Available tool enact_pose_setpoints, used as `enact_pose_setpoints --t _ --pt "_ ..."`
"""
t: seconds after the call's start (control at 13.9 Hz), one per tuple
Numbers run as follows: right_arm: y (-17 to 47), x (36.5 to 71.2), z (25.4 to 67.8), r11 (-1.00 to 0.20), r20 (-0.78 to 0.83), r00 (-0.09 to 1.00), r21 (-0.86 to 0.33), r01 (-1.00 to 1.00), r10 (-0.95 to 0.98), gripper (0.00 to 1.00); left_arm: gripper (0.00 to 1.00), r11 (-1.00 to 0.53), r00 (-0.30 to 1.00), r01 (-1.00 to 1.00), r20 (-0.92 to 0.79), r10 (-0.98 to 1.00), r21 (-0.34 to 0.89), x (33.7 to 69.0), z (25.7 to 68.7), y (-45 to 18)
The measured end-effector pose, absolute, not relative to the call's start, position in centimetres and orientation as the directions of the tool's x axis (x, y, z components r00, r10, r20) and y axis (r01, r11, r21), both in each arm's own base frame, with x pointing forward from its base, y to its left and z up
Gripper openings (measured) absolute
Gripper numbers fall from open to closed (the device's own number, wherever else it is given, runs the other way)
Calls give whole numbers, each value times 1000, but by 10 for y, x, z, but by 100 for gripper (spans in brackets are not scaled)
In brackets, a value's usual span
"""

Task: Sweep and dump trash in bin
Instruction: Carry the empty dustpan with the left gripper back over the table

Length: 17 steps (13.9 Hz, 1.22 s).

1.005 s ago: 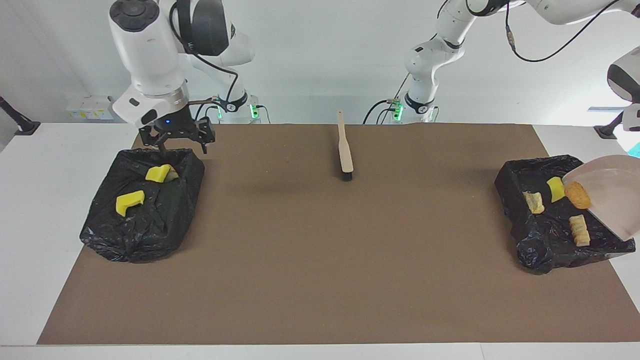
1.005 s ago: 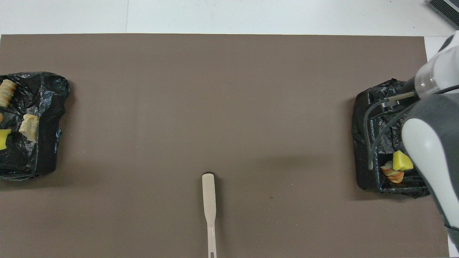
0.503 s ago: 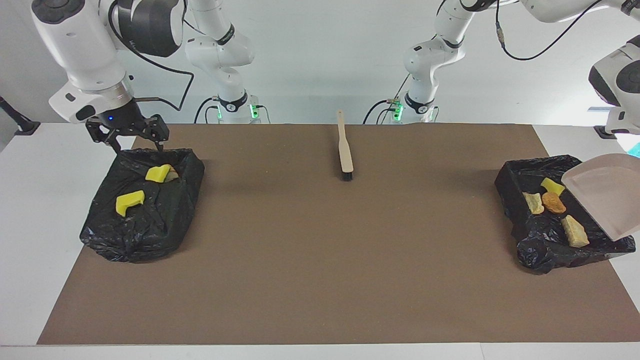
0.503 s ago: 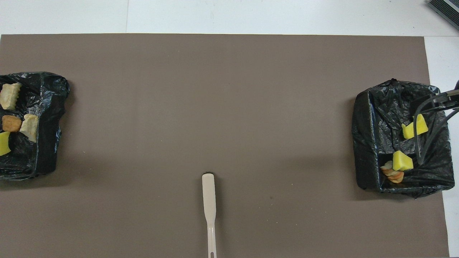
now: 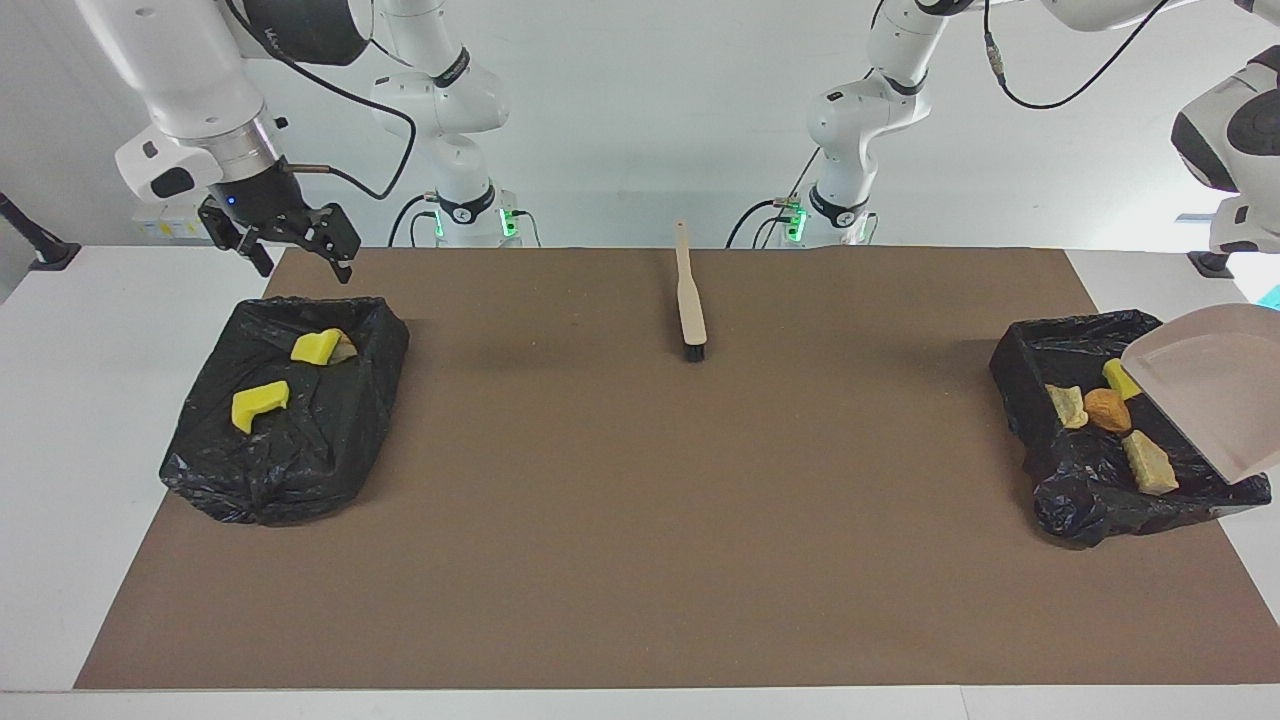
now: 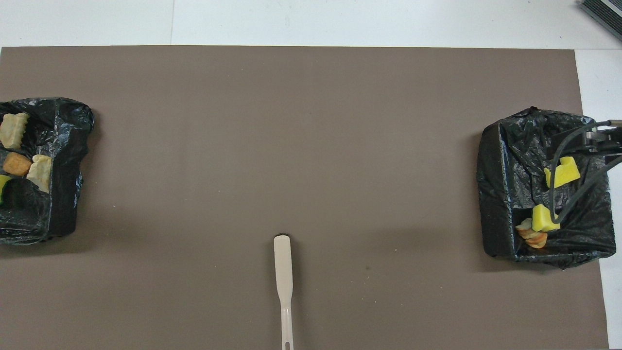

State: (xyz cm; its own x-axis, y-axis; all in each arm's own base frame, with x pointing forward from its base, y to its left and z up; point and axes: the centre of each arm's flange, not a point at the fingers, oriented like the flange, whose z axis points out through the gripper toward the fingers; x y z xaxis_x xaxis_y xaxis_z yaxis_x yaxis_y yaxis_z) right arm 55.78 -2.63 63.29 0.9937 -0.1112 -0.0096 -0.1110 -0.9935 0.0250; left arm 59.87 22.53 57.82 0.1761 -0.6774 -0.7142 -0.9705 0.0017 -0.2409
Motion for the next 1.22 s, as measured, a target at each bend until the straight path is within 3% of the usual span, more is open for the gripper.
enact_pose_setpoints --t 0.65,1.22 --pt "-17 549 634 -988 -10 988 21 -152 -152 100 31 -124 202 -969 -401 -893 -212 613 547 135" --pt "-39 546 638 -981 -23 981 24 -194 -194 100 31 -357 393 -914 -198 -898 -194 602 501 -79"
